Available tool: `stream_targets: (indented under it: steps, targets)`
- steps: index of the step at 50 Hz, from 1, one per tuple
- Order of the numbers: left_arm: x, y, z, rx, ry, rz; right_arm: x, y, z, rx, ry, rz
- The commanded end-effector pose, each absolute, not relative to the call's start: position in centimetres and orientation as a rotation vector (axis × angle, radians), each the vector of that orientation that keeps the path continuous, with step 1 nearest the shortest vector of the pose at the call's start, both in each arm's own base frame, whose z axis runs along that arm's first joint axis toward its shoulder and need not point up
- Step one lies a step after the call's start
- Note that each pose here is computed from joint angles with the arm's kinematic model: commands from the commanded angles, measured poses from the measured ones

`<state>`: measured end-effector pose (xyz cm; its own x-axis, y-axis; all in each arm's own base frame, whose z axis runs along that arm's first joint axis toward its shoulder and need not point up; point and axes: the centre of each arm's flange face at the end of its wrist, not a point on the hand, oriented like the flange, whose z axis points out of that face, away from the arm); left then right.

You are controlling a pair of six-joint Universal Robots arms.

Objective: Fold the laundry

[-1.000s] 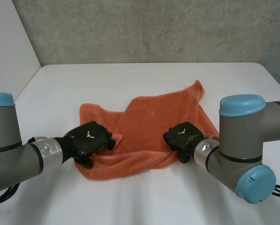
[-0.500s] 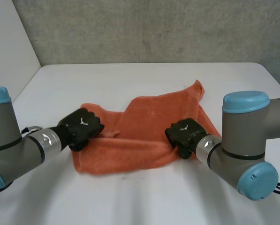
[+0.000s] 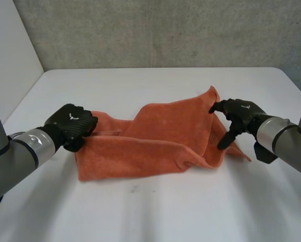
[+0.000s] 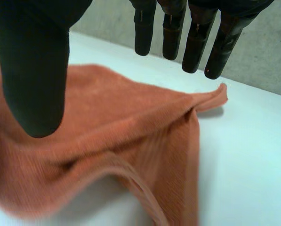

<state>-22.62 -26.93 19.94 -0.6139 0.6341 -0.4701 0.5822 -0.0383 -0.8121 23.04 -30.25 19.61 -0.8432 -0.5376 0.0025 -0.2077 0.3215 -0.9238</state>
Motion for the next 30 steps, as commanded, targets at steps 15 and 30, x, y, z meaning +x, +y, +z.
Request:
stream_targets:
  steps: [15,30]
  targets:
    - [-22.1,-27.7,19.5,-1.341,-2.186,1.793,20.5,-32.0,12.8,-0.748,2.431,-1.427]
    - [-22.2,-27.9,19.7,-1.324,-2.178,1.814,20.9,-35.0,13.1,-0.670,2.375,-1.517]
